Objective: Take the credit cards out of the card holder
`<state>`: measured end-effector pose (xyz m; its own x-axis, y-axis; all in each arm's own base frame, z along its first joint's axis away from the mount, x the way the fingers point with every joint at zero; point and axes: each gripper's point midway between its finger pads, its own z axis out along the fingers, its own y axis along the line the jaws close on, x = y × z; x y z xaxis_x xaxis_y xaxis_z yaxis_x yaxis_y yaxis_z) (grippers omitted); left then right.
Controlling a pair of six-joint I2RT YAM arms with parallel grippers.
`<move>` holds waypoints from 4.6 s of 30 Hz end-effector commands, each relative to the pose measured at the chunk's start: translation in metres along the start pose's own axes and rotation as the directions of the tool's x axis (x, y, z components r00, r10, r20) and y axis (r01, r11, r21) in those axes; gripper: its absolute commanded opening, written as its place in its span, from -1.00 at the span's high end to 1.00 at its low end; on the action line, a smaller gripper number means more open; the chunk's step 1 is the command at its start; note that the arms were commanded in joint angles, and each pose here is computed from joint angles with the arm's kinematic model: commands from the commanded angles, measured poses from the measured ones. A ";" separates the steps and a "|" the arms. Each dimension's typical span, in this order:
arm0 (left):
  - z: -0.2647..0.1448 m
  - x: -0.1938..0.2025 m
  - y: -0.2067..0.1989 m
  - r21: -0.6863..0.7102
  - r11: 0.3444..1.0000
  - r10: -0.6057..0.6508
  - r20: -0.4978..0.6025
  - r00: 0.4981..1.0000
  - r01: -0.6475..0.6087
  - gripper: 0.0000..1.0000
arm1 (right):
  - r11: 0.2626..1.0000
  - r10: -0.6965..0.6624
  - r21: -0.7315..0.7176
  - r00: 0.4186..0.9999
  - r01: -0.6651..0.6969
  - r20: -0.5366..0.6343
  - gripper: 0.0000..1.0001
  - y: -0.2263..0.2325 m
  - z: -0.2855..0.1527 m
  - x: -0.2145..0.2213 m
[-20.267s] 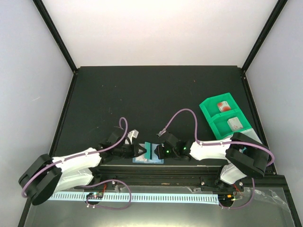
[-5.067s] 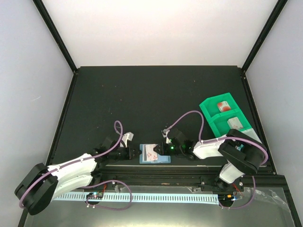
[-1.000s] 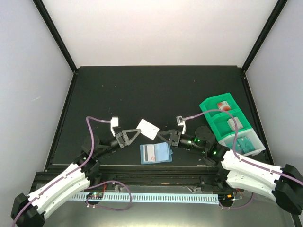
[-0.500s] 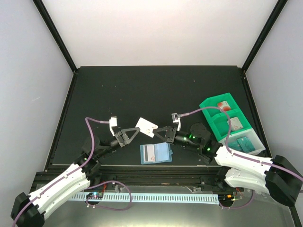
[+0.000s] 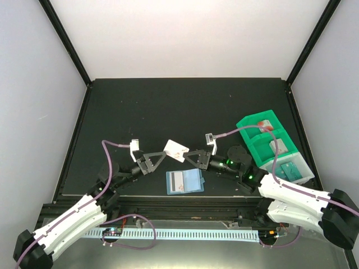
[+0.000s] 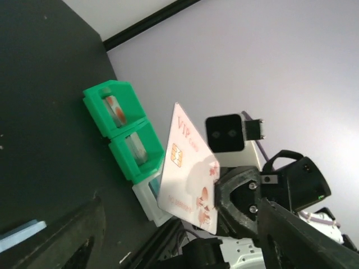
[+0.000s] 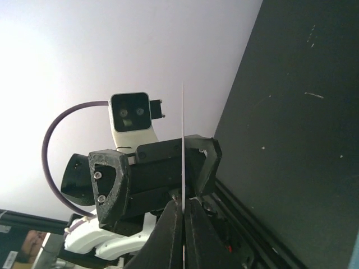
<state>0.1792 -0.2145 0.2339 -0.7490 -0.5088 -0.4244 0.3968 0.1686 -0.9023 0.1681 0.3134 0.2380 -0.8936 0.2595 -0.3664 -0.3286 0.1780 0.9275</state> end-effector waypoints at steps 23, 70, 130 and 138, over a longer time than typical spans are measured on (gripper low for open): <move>-0.018 0.002 0.001 -0.161 0.868 0.443 -0.172 0.880 -0.469 -0.98 | 0.872 -0.073 0.488 0.977 -0.034 0.200 0.98 -0.098 -0.131 -0.091; -0.010 0.015 0.009 -0.104 0.820 0.519 -0.282 0.807 -0.563 -0.98 | 0.435 -0.022 0.701 0.772 -0.565 0.636 0.98 -0.211 -0.351 -0.168; -0.012 0.021 0.013 -0.096 0.840 0.485 -0.310 0.817 -0.535 -0.98 | 0.306 0.006 0.606 0.638 -0.734 0.770 0.53 -0.253 -0.393 -0.168; -0.013 0.019 0.025 -0.151 0.832 0.472 -0.316 0.823 -0.534 -0.98 | 0.358 -0.014 0.598 0.636 -0.717 0.772 0.39 -0.235 -0.386 -0.176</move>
<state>0.1623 -0.2132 0.2046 -0.5955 -0.0660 -0.8007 0.6717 0.5059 -0.5412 0.2830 -0.1417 0.0992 -0.3408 0.8969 -0.2819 0.7218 0.4418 0.5328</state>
